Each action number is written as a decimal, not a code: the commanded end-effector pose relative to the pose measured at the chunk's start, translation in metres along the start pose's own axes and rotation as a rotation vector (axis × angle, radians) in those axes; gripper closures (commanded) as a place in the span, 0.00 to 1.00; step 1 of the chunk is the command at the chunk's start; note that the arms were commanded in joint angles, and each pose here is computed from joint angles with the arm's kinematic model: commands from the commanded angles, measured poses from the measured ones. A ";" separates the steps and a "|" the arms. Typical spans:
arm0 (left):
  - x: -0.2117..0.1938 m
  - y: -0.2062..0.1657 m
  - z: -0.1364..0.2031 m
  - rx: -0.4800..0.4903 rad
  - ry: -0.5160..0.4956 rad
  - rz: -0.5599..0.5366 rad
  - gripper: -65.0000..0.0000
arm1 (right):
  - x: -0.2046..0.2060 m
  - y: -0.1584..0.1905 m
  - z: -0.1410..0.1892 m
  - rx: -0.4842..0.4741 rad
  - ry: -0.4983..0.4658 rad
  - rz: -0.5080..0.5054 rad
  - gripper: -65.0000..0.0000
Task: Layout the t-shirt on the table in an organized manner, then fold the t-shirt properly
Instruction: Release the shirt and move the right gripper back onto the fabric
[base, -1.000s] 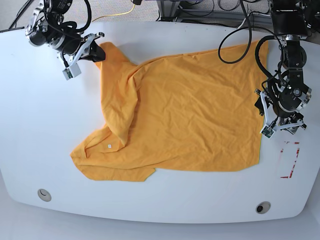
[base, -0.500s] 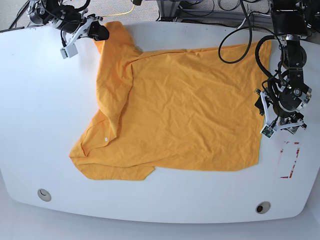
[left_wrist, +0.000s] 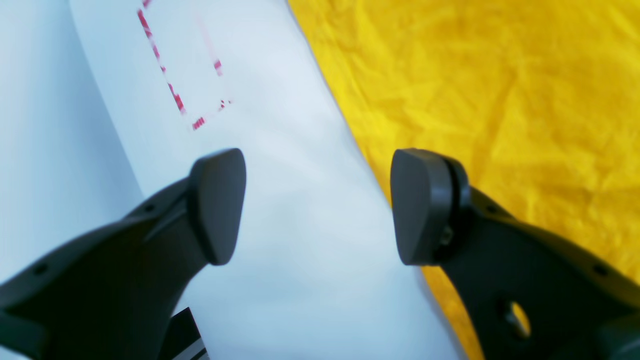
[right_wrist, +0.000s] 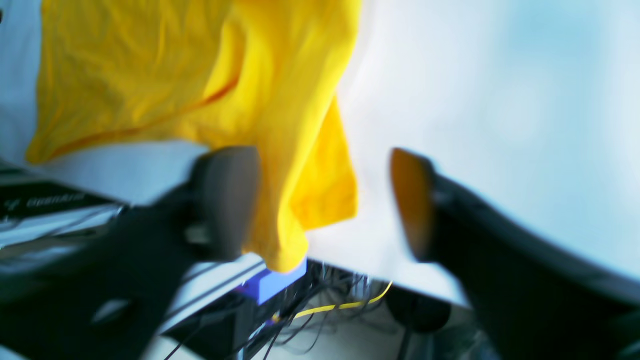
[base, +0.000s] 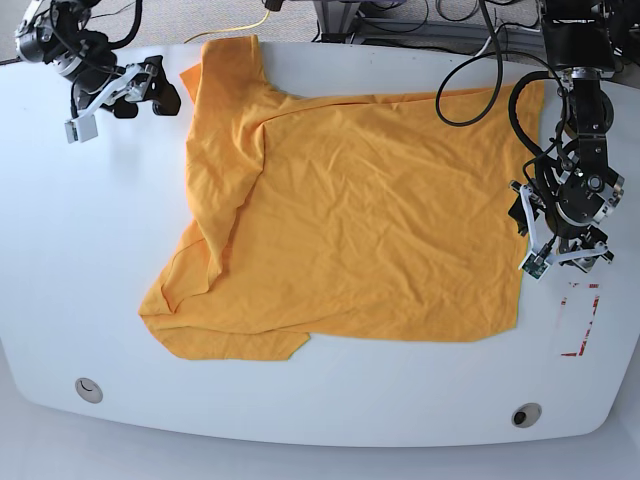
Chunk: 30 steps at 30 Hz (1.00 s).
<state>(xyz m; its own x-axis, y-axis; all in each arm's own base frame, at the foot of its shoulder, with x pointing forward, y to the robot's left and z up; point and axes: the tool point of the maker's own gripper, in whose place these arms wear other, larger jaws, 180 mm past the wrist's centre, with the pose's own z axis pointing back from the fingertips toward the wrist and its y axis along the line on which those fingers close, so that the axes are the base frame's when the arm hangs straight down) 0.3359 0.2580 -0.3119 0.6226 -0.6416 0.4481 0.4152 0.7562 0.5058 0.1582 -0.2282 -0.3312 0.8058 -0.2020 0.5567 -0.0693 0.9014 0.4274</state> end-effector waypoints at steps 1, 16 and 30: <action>0.007 0.013 0.005 0.037 -0.024 -0.007 0.34 | 0.026 0.000 0.006 0.001 -0.071 0.042 0.00; 0.005 0.012 0.005 0.034 -0.018 -0.009 0.34 | 0.106 0.017 -0.065 0.183 -0.128 0.074 0.00; -0.003 0.006 0.004 0.021 -0.002 -0.011 0.34 | 0.109 0.029 -0.119 0.311 -0.043 0.001 0.00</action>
<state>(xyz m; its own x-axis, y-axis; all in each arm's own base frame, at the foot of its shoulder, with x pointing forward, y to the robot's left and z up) 0.3266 0.2601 -0.3210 0.6372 -0.6439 0.4235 0.4300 0.7530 0.4980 0.3068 -0.1739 -0.3498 0.8032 -0.2218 0.5528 -0.2275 0.7435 0.6289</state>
